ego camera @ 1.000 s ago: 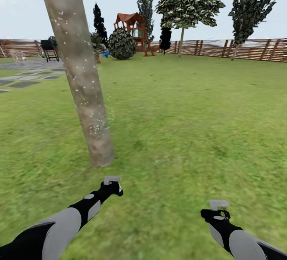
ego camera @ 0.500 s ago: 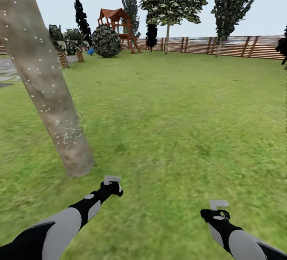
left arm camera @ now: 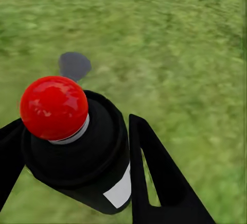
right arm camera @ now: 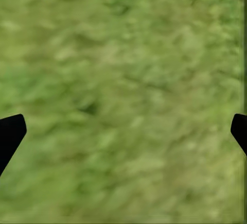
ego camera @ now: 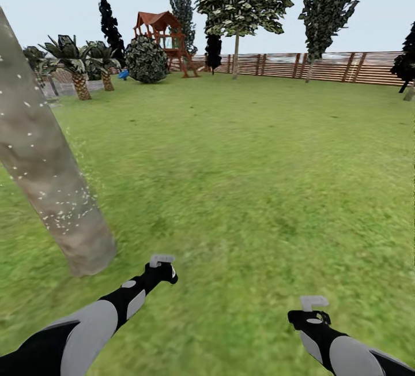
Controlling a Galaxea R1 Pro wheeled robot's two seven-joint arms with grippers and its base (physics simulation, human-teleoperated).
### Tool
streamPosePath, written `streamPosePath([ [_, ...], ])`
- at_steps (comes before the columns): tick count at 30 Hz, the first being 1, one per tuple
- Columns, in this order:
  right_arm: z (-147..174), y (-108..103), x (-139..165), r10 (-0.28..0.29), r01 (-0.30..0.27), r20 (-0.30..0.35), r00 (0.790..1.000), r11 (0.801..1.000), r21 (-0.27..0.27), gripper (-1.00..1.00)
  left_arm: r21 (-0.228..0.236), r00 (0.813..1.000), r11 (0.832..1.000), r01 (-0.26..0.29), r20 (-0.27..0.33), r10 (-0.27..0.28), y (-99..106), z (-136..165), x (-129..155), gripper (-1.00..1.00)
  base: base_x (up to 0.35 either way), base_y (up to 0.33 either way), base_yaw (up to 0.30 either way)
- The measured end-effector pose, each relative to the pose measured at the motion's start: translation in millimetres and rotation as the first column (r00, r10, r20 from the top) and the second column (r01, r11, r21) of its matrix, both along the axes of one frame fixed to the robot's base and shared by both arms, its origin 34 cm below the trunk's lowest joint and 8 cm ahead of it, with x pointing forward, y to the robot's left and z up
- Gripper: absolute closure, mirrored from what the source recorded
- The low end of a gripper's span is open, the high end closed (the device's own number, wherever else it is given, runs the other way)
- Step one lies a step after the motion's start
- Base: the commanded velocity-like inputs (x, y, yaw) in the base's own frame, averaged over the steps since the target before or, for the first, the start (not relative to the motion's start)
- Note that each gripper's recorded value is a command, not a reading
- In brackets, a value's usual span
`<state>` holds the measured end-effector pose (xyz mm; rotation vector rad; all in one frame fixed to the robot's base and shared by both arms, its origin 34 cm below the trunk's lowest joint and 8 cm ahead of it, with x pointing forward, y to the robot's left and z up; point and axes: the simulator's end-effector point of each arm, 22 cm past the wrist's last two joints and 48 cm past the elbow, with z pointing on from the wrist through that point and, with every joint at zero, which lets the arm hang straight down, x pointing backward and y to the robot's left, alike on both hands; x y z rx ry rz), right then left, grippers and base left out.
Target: In the garden, pick up the pesticide atomizer on the floor and spray pesticide onto both trees until each tree trunk is fully covered.
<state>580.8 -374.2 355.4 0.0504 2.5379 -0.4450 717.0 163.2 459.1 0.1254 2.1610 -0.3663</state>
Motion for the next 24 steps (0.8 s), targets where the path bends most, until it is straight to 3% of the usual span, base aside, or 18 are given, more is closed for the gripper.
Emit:
streamPosePath([
  [12,-6,1,-11,0.004,-0.004,-0.022,1.000,1.000,0.001,-1.00,-0.001,1.000,1.000,0.001,0.001,-0.001,0,0,0,1.00,0.331,-0.179,-0.064],
  [16,-38,-4,-77,-0.001,0.000,-0.117,0.993,1.000,-0.006,-1.00,0.000,1.000,1.000,0.000,0.000,0.000,0,0,0,1.00,0.332,-0.179,-0.001],
  [17,-42,-9,-88,-0.003,0.001,-0.133,0.991,1.000,-0.012,-1.00,0.000,1.000,1.000,0.000,0.000,0.000,0,0,0,1.00,0.331,-0.179,0.000],
  [19,-42,-62,-114,-0.029,0.021,-0.164,0.986,0.998,-0.052,-1.00,0.000,1.000,1.000,0.000,0.000,0.000,0,0,0,1.00,0.331,-0.179,0.000],
  [21,-38,-108,-132,0.006,-0.004,-0.193,0.981,1.000,0.010,-1.00,-0.001,1.000,1.000,-0.001,0.000,0.001,0,0,0,1.00,0.332,-0.179,0.000],
  [22,-37,-120,-140,0.039,-0.025,-0.206,0.978,0.997,0.068,-1.00,-0.001,1.000,1.000,-0.001,0.000,0.001,0,0,0,1.00,0.332,-0.179,0.000],
  [24,-40,-123,-170,0.111,-0.063,-0.240,0.964,0.977,0.202,-1.00,-0.001,1.000,1.000,-0.001,0.000,0.001,0,0,0,1.00,0.331,-0.179,0.000],
])
